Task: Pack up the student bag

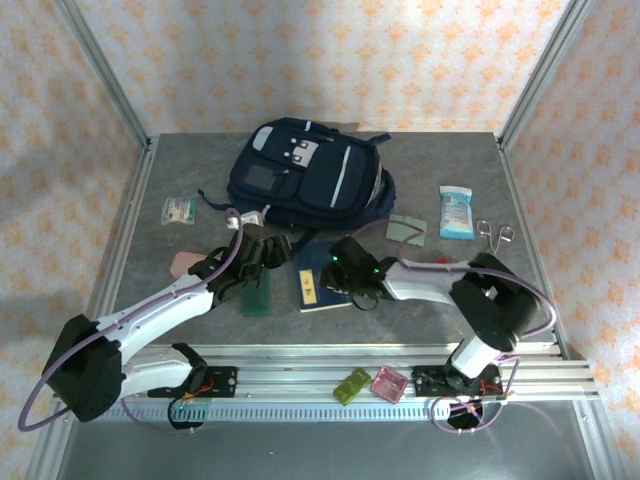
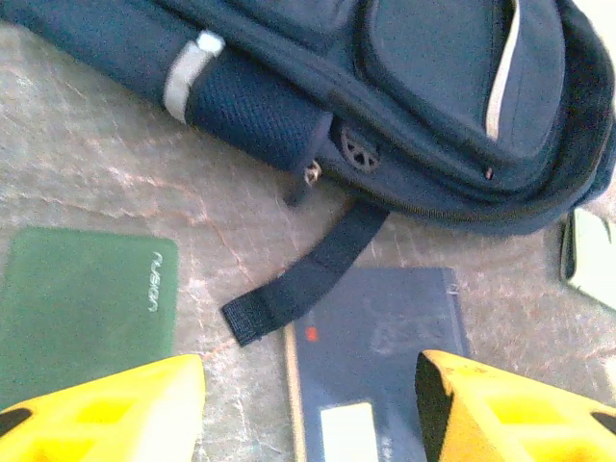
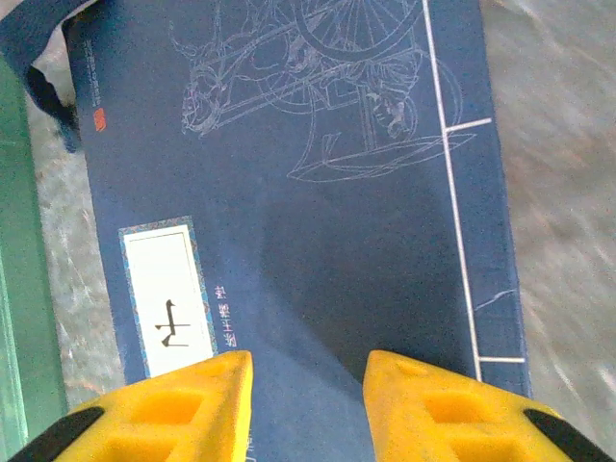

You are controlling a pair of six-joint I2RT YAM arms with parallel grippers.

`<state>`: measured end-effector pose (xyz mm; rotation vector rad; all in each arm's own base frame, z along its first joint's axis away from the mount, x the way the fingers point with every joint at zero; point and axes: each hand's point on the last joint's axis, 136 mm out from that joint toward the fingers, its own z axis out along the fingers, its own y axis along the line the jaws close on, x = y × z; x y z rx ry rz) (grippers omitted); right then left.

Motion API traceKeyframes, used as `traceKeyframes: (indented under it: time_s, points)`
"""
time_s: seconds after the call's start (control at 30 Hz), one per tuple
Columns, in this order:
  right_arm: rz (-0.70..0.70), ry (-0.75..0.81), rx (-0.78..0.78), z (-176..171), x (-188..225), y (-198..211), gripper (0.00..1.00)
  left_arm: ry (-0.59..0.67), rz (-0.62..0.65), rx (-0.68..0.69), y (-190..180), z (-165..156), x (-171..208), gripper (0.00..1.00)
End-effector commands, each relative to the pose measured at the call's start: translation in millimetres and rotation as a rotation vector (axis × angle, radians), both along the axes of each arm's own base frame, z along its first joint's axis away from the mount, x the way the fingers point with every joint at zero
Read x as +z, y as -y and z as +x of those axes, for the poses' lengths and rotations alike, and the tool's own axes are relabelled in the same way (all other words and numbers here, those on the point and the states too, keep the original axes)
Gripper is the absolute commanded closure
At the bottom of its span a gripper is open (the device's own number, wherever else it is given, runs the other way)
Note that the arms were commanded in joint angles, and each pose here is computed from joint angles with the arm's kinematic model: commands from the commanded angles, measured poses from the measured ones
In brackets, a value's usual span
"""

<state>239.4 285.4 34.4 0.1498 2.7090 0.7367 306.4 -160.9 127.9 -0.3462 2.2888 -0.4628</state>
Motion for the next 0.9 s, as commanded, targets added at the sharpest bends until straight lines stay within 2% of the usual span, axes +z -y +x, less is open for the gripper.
traceKeyframes:
  time_s: [0.0, 0.1, 0.23, 0.43, 0.6, 0.7, 0.87]
  points:
    - [-0.055, -0.058, -0.069, -20, -13, 28, 0.63, -0.048, -0.083, -0.062, 33, -6, -14, 0.40]
    - [-0.020, 0.004, -0.060, -13, 13, 24, 0.58, -0.103, -0.100, -0.113, 59, -14, -31, 0.40]
    - [0.012, 0.100, -0.087, 1, 51, 30, 0.43, -0.176, -0.070, -0.126, 74, -23, -57, 0.39]
    - [0.017, 0.114, -0.153, 16, 53, 66, 0.42, -0.217, -0.049, -0.132, 79, -26, -77, 0.41]
    - [0.035, 0.117, -0.170, 26, 46, 74, 0.43, -0.256, -0.032, -0.154, 86, -26, -91, 0.53]
    - [0.053, 0.096, -0.168, 29, 36, 74, 0.44, -0.274, -0.009, -0.160, 86, -27, -98, 0.65]
    - [0.063, 0.055, -0.143, 30, 19, 68, 0.44, -0.304, 0.004, -0.168, 85, -31, -109, 0.79]
